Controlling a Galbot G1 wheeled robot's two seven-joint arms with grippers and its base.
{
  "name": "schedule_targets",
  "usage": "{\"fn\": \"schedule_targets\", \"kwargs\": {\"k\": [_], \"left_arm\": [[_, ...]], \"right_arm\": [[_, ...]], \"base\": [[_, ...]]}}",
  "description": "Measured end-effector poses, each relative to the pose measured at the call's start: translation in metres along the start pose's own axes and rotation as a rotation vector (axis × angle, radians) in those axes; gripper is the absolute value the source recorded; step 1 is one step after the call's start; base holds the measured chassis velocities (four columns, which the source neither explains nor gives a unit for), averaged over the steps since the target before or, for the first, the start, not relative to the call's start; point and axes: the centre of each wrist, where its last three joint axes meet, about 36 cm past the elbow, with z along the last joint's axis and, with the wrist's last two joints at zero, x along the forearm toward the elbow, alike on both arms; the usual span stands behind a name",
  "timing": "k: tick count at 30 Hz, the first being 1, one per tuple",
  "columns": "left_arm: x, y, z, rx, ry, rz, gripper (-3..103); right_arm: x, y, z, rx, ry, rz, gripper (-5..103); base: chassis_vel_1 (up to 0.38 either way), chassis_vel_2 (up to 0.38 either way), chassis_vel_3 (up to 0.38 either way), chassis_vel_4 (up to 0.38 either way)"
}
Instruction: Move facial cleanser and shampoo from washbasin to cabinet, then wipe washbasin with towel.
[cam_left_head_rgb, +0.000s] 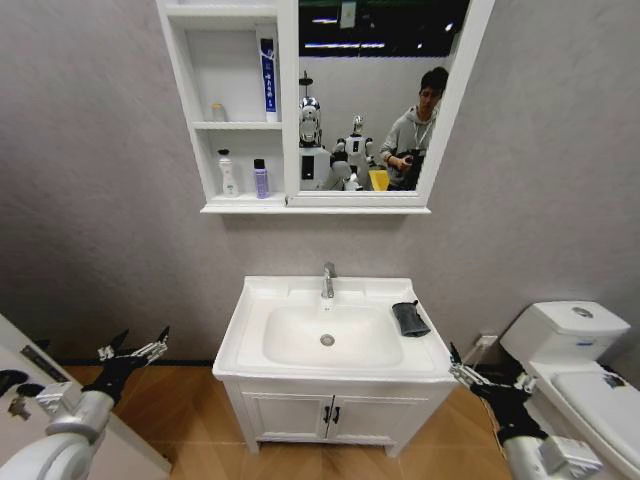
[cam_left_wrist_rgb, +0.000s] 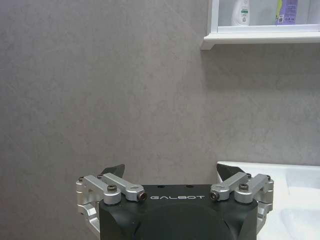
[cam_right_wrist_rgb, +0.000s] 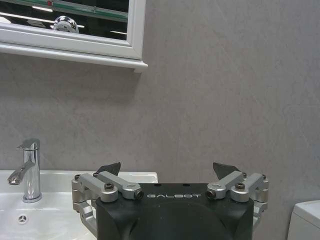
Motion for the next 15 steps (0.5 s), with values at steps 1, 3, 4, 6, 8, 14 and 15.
{"fn": "schedule_targets", "kwargs": {"k": [1, 3, 4, 6, 8, 14, 15], "left_arm": [[0.0000, 0.0000, 0.0000, 0.000, 0.000, 0.000, 100], [0.0000, 0.0000, 0.0000, 0.000, 0.000, 0.000, 100], [0.0000, 0.0000, 0.0000, 0.000, 0.000, 0.000, 100], [0.0000, 0.0000, 0.0000, 0.000, 0.000, 0.000, 100], [0.0000, 0.0000, 0.0000, 0.000, 0.000, 0.000, 100], [0.0000, 0.0000, 0.0000, 0.000, 0.000, 0.000, 100], [0.0000, 0.0000, 0.0000, 0.000, 0.000, 0.000, 100]], "right_arm": [[0.0000, 0.0000, 0.0000, 0.000, 0.000, 0.000, 100], [0.0000, 0.0000, 0.0001, 0.000, 0.000, 0.000, 100], [0.0000, 0.0000, 0.0001, 0.000, 0.000, 0.000, 100], [0.0000, 0.0000, 0.0001, 0.000, 0.000, 0.000, 100], [0.0000, 0.0000, 0.0002, 0.000, 0.000, 0.000, 100], [-0.0001, -0.0001, 0.0003, 0.000, 0.001, 0.000, 100], [-0.0001, -0.0001, 0.0003, 0.000, 0.001, 0.000, 100]], "base": [[0.000, 0.000, 0.000, 0.000], [0.000, 0.000, 0.000, 0.000], [0.000, 0.000, 0.000, 0.000], [0.000, 0.000, 0.000, 0.000], [0.000, 0.000, 0.000, 0.000], [0.004, -0.002, -0.009, 0.007], [0.022, -0.014, -0.055, 0.041]]}}
